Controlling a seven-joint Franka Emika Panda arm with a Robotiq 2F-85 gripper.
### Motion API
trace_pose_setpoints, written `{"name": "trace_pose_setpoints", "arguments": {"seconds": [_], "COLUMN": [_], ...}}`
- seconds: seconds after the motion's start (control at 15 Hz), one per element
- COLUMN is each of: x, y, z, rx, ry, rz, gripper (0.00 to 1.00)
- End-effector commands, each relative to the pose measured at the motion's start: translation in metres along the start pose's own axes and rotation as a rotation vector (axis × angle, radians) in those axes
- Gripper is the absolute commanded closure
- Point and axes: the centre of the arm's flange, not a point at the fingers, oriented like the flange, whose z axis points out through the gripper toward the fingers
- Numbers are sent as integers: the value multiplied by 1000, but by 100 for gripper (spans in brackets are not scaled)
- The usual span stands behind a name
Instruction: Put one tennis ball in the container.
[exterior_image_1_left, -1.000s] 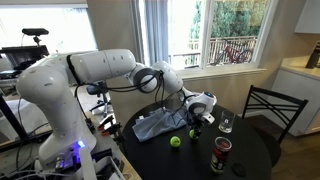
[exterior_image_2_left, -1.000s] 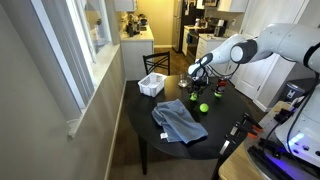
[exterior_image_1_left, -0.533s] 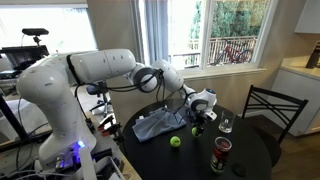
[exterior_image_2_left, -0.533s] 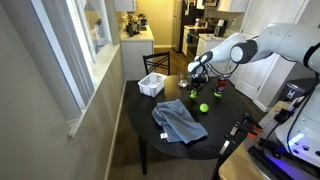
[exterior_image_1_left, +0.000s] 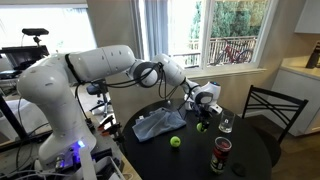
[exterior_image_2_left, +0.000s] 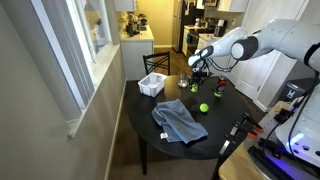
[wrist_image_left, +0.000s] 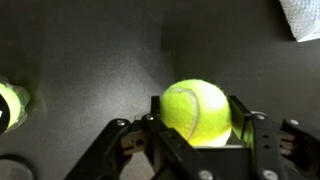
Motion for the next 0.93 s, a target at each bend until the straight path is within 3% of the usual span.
{"name": "trace_pose_setpoints", "arguments": {"seconds": [0.0,0.53,0.87], "x": [-16,-37,-53], "y": [4,37,76], "z": [-51,-155,-189], "rx": [-30,-95,-130], "ry": [0,-4,-47], "rz": [33,135,214], "gripper": [59,59,59]}}
